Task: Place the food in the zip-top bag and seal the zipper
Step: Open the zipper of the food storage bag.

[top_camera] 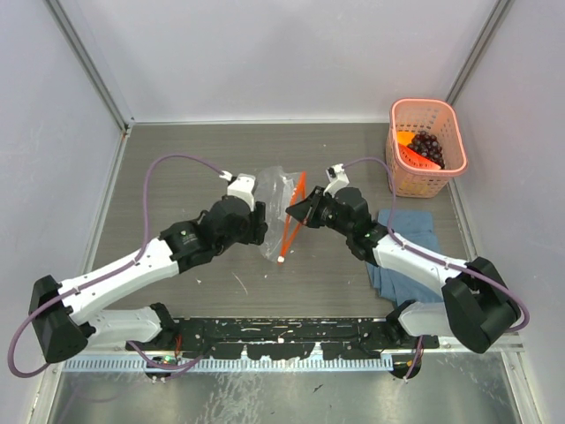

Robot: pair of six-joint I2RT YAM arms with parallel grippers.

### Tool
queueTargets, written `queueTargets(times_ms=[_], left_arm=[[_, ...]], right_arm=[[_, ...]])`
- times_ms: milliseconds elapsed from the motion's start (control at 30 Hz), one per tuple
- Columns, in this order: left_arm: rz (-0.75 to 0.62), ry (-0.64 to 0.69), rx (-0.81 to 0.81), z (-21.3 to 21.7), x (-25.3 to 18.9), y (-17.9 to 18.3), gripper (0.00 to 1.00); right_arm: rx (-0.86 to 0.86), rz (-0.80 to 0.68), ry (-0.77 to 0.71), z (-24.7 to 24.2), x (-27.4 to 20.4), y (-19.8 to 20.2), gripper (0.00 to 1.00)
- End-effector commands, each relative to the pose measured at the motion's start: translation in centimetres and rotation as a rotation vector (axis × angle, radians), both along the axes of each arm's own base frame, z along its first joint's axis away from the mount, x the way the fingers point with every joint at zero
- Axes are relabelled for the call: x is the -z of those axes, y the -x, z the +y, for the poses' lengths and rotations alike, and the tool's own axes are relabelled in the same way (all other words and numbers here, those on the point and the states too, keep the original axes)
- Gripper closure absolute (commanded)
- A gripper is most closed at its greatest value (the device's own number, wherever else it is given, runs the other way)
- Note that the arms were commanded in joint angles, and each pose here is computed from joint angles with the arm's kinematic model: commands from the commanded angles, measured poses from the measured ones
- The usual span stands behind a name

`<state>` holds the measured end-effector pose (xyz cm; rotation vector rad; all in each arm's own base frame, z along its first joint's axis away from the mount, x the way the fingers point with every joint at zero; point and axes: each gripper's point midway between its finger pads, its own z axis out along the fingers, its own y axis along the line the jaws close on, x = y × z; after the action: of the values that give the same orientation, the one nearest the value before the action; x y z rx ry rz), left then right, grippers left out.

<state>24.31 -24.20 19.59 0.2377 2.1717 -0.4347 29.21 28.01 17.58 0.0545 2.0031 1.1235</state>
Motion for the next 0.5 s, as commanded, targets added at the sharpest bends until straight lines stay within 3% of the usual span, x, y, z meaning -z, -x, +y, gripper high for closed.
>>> queueTargets(times_ms=[0, 467], left_arm=[[-0.176, -0.001, -0.015, -1.7, -3.7, -1.0, 0.44], [-0.263, -0.085, 0.081, -7.7, -1.9, -1.1, 0.44]], right_arm=[[0.056, -0.033, -0.083, 0.3, -3.9, -0.7, 0.99], [0.078, 0.012, -0.140, 0.7, -4.9, -0.2, 0.99]])
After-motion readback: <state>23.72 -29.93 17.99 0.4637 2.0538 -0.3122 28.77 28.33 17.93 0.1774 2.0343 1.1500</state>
